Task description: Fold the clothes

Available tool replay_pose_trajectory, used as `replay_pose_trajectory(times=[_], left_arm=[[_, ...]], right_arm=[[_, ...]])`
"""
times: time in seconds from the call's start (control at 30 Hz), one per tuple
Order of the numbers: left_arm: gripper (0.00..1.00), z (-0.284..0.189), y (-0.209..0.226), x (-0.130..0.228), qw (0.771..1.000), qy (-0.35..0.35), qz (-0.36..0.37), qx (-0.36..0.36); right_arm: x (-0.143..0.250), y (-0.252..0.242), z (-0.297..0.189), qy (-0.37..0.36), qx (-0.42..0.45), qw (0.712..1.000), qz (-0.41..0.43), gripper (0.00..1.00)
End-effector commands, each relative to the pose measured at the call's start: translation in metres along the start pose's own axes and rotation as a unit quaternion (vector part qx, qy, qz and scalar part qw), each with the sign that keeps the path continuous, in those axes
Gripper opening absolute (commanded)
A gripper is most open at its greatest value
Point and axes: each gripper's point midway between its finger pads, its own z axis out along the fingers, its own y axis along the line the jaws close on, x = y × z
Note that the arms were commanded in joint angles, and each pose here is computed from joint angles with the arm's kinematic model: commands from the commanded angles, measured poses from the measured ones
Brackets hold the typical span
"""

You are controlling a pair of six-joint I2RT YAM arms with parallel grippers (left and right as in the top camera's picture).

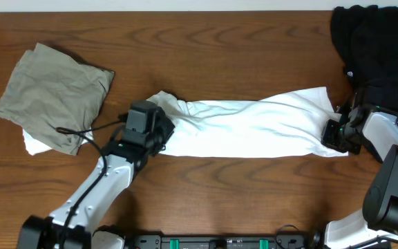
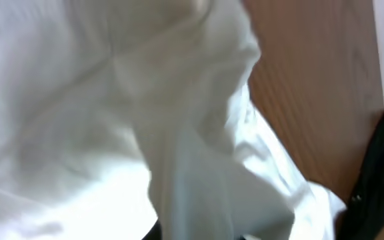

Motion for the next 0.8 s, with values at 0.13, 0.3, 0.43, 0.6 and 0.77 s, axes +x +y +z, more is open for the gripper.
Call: replay_pose_trajectory(times=[0.13, 0.3, 0.43, 0.6, 0.77], left_arm=[[0.14, 0.01, 0.027, -0.02, 0.994, -0.049, 0.071, -0.066], [0.25, 0.025, 0.048, -0.015, 0.991, -0.036, 0.069, -0.105], [0.39, 0.028, 0.055, -0.013, 0.988, -0.028, 0.096, -0.119], [0.4, 0.021, 0.067, -0.027, 0.98, -0.049, 0.124, -0.149], [0.4, 0.006, 0.067, -0.053, 0.98, -0.086, 0.108, -0.146]], right_arm=[[0.005, -0.006, 0.003, 0.008, 0.019, 1.0, 0.005, 0.08], [0.006, -0.006, 0.003, 0.01, 0.019, 1.0, 0.005, 0.08], [0.006, -0.006, 0.003, 0.01, 0.019, 1.0, 0.005, 0.08], [0.006, -0.006, 0.003, 0.01, 0.019, 1.0, 0.005, 0.08], [0.005, -0.006, 0.003, 0.008, 0.019, 1.0, 0.005, 0.08]])
